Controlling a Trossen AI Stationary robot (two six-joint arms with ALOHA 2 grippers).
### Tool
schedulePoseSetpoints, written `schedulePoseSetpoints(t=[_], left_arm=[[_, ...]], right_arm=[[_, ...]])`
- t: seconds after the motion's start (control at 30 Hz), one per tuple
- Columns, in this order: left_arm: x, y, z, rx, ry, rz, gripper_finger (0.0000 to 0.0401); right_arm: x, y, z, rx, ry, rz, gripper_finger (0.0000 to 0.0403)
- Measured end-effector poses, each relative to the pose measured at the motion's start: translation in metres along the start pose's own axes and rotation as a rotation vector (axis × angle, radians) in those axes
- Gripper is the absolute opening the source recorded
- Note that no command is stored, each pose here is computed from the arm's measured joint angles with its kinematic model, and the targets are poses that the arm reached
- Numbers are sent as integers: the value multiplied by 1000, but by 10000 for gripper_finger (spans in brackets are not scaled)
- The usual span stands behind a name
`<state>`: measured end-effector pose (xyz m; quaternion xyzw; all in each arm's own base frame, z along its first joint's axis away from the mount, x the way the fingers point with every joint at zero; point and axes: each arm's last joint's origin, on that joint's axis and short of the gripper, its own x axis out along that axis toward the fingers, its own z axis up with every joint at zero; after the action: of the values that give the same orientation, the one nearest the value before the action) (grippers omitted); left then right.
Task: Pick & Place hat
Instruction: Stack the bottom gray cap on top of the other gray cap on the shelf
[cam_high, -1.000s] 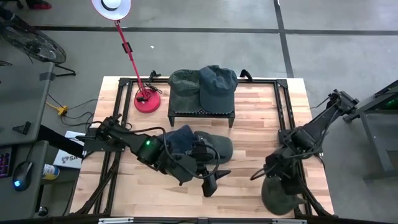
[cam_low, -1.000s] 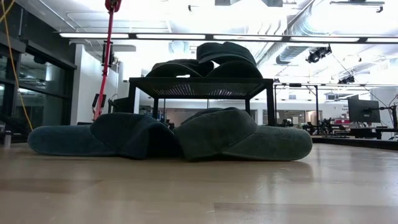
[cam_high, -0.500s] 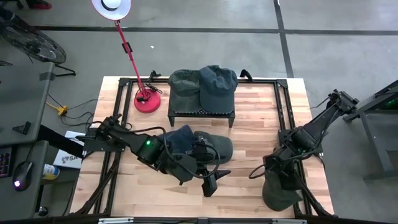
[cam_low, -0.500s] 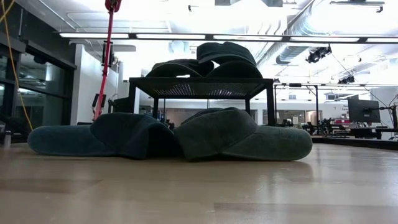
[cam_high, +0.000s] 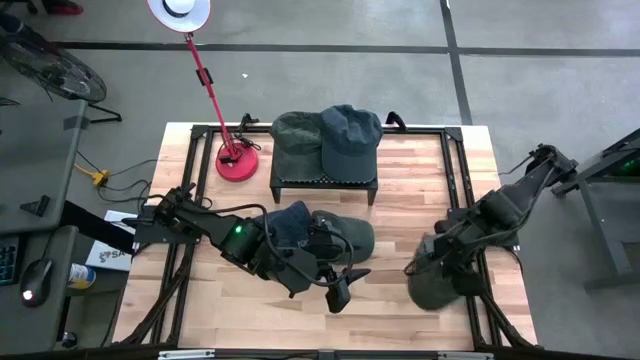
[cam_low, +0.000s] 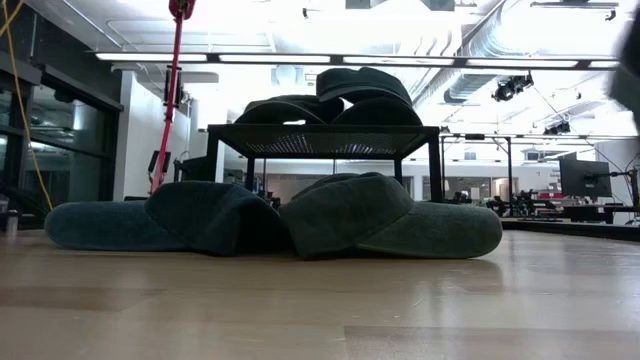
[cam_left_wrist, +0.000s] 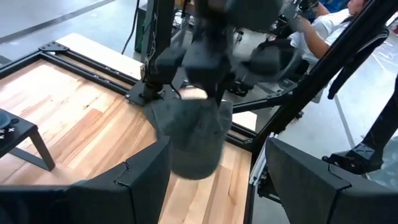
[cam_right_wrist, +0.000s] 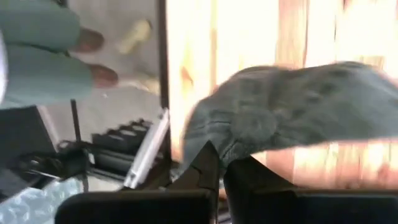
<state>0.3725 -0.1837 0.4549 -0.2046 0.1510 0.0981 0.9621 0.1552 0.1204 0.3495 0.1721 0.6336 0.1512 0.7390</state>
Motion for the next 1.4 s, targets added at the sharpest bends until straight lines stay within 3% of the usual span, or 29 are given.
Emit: schedulePoseSetpoints(t=[0.27, 0.4, 0.63, 0.73, 1.17, 1.4], left_arm=[[8, 10, 7, -8, -5, 24, 255], [18, 24, 16, -22, 14, 15, 255], [26, 34, 22, 58, 94, -97, 255], [24, 31, 20, 85, 106, -122, 255], [28, 38, 25, 270, 77, -98, 255], [40, 48, 34, 318, 67, -177, 255]], right_arm=[[-44, 26, 14, -155, -166, 51, 0], [-46, 46, 35, -267, -132, 34, 0], [-34, 72, 70, -394, 18, -46, 0], [-33, 82, 80, -450, 15, 1, 0], [-44, 93, 90, -508, -57, 9, 0], [-46, 89, 93, -530, -84, -27, 0]])
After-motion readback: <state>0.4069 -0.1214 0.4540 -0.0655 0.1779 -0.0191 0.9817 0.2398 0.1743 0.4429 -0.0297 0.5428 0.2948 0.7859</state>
